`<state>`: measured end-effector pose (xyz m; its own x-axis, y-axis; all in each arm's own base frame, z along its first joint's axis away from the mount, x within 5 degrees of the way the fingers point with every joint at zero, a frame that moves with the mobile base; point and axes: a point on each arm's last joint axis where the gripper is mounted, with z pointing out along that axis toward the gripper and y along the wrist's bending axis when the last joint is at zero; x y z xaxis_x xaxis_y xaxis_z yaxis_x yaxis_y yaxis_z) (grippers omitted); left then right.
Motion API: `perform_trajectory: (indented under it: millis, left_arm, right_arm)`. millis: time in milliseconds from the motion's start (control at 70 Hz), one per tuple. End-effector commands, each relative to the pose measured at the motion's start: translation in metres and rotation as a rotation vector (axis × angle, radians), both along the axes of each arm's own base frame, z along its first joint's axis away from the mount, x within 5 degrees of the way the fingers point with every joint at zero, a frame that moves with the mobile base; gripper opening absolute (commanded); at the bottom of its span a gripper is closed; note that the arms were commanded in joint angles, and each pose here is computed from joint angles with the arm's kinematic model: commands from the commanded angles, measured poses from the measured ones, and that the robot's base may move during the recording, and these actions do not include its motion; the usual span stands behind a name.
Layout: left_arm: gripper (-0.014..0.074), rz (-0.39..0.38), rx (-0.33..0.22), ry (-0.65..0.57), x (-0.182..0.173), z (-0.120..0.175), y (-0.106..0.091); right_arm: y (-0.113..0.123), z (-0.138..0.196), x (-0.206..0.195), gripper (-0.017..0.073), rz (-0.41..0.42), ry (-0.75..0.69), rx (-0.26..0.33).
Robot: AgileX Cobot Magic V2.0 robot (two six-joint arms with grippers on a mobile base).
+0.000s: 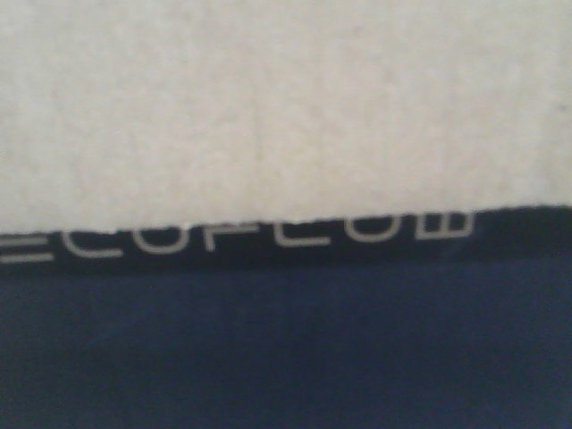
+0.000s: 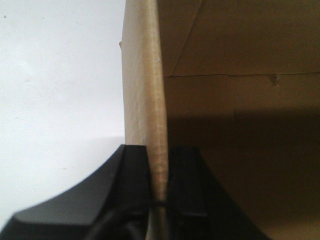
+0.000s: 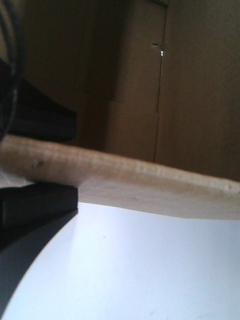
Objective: Grab box from left shelf to table start
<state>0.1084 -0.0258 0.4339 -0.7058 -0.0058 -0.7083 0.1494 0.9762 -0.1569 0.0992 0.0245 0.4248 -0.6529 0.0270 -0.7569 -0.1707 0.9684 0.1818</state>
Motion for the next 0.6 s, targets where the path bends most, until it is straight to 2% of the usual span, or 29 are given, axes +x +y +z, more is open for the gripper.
perform_trajectory:
  millis: [0, 585]
  left_arm:
    - [-0.0104, -0.029, -0.036, -0.076, -0.002, 0.0122, -0.0036]
    - [-0.0104, -0.029, -0.036, -0.076, -0.002, 0.0122, -0.0036]
  right_arm:
    - [0.0024, 0.0183, 0.0007, 0.0059, 0.003, -0.136, 0.051]
    - [0.0024, 0.0183, 0.0007, 0.0059, 0.003, -0.136, 0.051]
